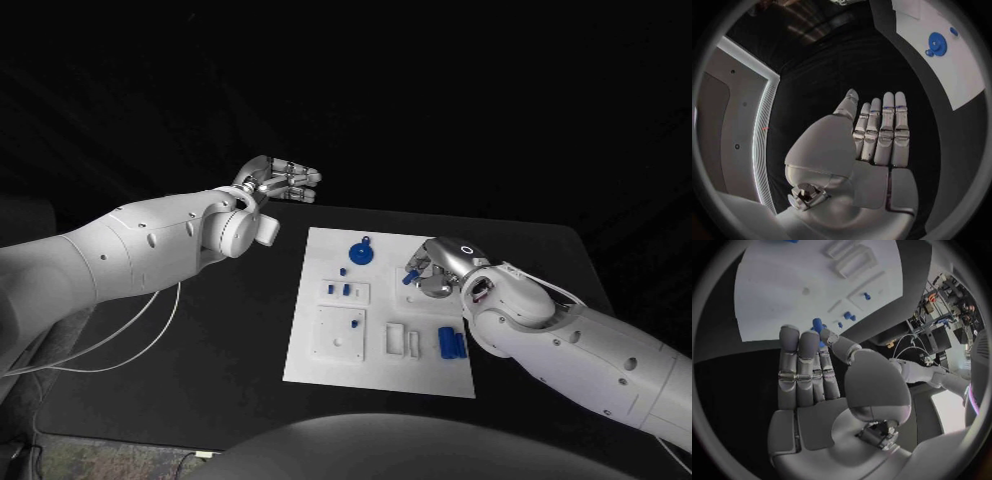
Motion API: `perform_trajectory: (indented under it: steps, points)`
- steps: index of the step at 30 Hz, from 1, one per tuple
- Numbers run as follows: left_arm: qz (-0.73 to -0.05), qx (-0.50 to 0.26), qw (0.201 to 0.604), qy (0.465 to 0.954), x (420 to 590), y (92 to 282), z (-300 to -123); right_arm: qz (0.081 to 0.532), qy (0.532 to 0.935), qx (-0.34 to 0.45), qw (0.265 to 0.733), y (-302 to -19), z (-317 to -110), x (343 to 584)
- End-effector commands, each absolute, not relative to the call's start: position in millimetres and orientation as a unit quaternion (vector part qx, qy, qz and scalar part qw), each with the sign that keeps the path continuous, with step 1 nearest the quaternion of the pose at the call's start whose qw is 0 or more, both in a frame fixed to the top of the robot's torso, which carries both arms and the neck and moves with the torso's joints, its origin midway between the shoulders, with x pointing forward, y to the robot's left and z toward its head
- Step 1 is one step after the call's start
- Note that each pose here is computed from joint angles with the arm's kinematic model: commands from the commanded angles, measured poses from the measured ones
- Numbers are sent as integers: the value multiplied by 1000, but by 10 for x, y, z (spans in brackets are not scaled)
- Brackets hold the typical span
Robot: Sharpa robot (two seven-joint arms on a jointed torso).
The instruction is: Assemble the parts on the task board
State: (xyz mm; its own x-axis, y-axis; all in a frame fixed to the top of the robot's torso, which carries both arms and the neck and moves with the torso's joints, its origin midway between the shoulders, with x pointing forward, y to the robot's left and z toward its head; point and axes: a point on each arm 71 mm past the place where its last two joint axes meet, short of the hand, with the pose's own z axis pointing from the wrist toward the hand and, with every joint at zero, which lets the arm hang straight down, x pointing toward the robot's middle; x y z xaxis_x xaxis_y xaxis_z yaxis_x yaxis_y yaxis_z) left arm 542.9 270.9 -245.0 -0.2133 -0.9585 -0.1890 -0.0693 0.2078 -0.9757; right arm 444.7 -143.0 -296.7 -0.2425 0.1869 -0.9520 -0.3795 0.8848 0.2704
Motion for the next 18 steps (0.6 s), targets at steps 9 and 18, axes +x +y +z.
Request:
perform_trajectory:
  steps: [9, 18]
  points:
    - [-482, -409, 464, 621, 5429, 2647, -2436, 288, 740, -91, 601, -934, -2810, 4293]
    - [-486, -406, 459, 623, 5424, 2581, -2437, 325, 732, -122, 586, -510, -2850, 4122]
